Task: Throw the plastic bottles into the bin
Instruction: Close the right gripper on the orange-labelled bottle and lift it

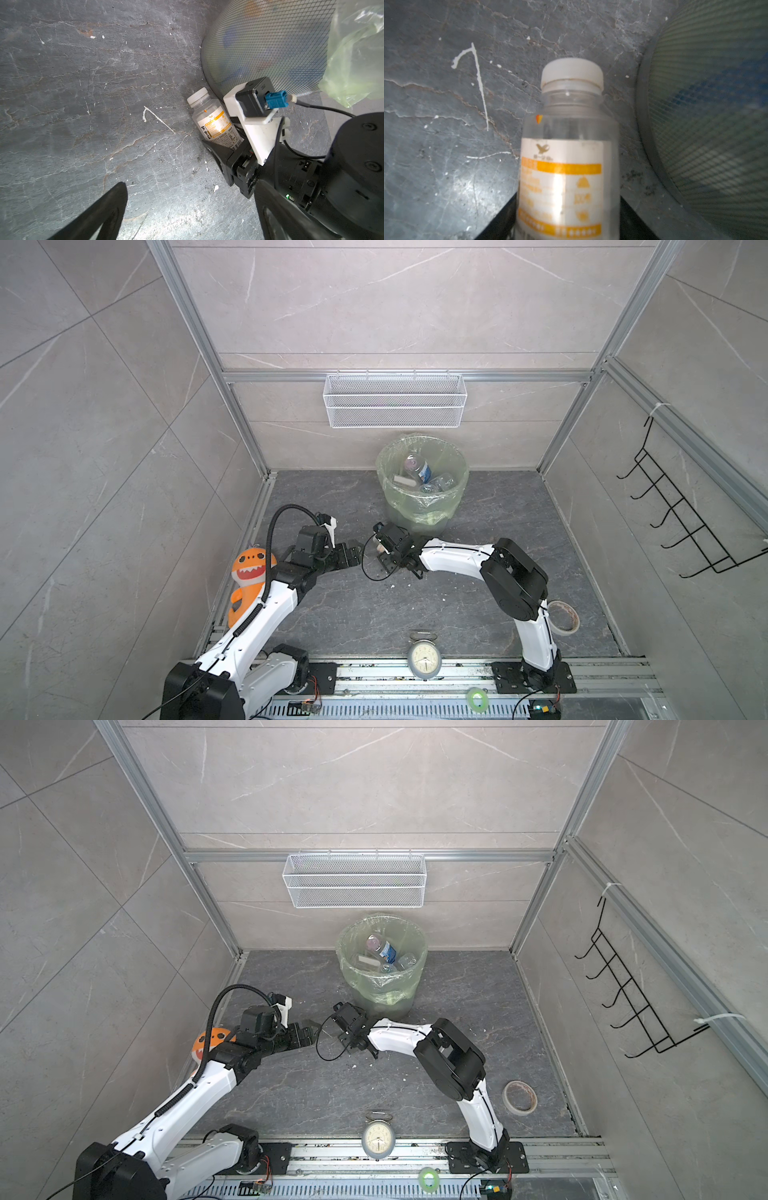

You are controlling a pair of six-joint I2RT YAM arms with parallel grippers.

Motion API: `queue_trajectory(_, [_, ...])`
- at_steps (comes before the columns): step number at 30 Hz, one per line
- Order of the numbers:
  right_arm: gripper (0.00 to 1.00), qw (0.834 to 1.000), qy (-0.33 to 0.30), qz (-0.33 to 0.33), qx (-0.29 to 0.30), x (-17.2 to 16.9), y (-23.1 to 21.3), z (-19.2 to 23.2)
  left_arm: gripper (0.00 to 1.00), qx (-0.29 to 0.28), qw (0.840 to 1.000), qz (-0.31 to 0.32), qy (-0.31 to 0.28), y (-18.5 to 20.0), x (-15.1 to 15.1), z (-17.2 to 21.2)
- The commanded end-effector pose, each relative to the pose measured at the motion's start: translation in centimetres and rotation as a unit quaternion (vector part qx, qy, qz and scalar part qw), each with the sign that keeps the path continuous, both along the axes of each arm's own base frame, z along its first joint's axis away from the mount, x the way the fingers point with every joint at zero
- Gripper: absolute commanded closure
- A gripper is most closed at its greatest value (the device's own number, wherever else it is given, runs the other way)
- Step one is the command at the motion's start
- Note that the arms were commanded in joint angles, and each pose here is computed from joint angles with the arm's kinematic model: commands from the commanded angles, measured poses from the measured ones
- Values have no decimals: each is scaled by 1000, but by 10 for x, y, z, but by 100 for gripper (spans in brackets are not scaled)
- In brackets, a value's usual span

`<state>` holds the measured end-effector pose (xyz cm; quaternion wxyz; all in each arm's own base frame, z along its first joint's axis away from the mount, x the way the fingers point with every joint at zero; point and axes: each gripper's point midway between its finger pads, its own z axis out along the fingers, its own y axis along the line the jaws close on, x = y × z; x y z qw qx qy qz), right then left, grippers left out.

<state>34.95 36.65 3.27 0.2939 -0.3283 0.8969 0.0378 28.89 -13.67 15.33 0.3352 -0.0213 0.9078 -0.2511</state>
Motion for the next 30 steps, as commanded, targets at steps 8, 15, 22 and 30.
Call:
queue_trajectory(8, [54,999,-39,13,34,-29,-13,26,3,-7,1000,-26,-12,-9,7,10])
queue_trajectory(15, [58,995,-75,-6,66,-46,-40,51,3,-8,999,-40,-19,-15,6,12])
queue_trajectory(22, [58,988,-111,-25,101,-65,-73,82,3,9,997,-67,-27,-33,3,6])
queue_trajectory(30, [59,978,-142,-61,139,-83,-112,115,3,30,994,-100,-42,-58,3,10])
